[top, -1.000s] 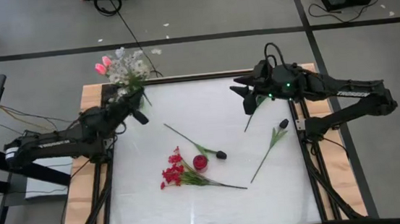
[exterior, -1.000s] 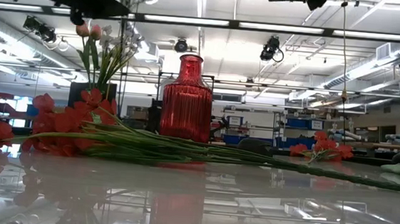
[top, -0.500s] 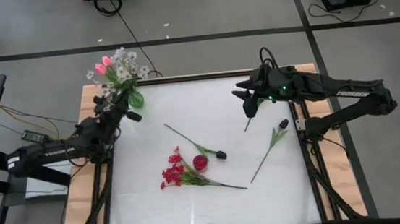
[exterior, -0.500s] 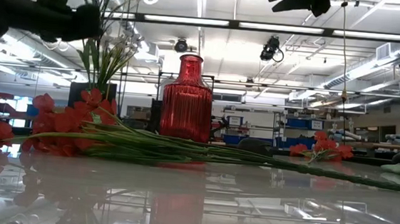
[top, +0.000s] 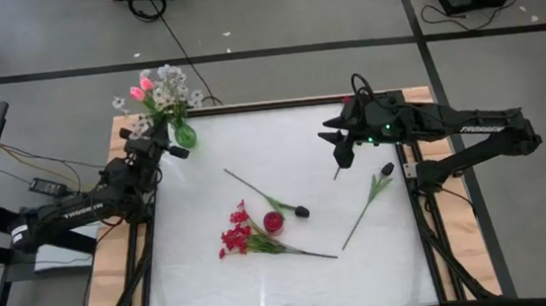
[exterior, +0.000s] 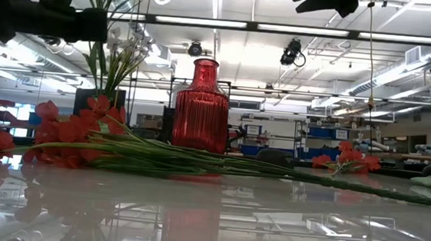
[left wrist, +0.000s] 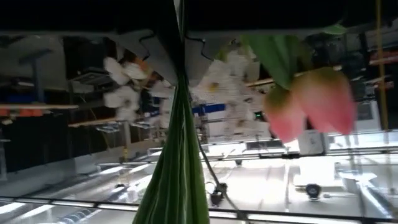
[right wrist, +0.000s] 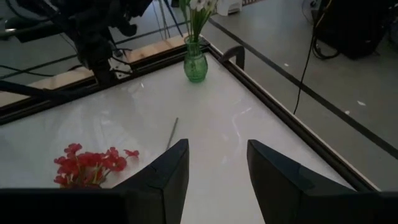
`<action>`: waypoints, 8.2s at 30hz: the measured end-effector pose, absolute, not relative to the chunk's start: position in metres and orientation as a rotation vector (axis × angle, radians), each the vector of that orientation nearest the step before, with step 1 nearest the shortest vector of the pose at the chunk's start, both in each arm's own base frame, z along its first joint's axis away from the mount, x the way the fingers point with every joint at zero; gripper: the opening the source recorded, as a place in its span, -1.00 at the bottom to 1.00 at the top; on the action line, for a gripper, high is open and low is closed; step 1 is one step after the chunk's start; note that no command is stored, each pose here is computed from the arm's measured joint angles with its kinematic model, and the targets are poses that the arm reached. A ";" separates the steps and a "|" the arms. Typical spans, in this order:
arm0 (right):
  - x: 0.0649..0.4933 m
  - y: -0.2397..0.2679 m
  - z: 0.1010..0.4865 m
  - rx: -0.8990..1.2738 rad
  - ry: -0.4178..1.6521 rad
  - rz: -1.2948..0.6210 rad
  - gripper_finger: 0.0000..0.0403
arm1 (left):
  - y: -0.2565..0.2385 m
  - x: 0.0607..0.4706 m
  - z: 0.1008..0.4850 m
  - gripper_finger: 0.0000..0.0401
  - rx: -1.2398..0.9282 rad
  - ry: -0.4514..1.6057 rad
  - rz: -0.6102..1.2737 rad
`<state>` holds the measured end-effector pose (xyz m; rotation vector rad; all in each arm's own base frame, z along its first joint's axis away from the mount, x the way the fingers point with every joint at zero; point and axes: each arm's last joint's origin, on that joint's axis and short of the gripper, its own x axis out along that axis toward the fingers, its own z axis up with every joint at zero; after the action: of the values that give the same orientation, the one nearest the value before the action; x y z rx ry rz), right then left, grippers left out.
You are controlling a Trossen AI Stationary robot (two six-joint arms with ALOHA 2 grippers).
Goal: Sort flowers into vase by color
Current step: Put the white flowers into the green flower vase, then put the top red flowers into the red flower vase
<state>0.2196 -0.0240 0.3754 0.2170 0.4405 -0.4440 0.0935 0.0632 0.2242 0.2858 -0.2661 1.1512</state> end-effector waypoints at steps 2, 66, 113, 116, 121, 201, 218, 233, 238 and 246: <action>0.220 -0.023 0.375 0.213 0.440 -0.443 -0.15 | 0.066 0.092 0.224 -0.98 0.287 -0.265 1.180; 0.219 -0.013 0.377 0.272 0.426 -0.411 -0.15 | 0.093 0.098 0.285 0.12 -0.308 0.565 1.017; 0.242 0.015 0.291 0.830 1.072 -0.707 -0.16 | -0.026 0.198 0.248 0.11 -0.860 0.808 0.301; 0.249 0.019 0.282 0.853 1.113 -0.726 -0.16 | -0.034 0.212 0.241 0.10 -0.831 0.805 0.265; 0.257 0.025 0.270 0.923 1.142 -0.801 -0.16 | -0.041 0.232 0.229 0.10 -0.749 0.797 0.211; 0.226 0.027 0.273 1.007 0.723 -1.361 -0.66 | -0.004 0.244 0.239 0.10 -0.500 0.679 0.038; 0.203 -0.111 0.199 1.299 0.761 -1.466 0.15 | -0.005 0.243 0.238 0.10 -0.653 0.700 0.068; 0.185 -0.164 0.162 1.385 0.750 -1.515 0.04 | -0.002 0.243 0.239 0.10 -0.713 0.673 0.159; 0.187 -0.169 0.149 1.358 0.814 -1.514 -0.05 | -0.001 0.243 0.238 0.10 -0.745 0.668 0.184; 0.191 -0.170 0.140 1.279 0.923 -1.425 -0.66 | 0.000 0.244 0.239 0.10 -0.797 0.645 0.235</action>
<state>0.1914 -0.1698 0.1399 1.2791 0.9226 -1.4253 0.2438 -0.0004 0.2389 -0.7975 0.6449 0.2355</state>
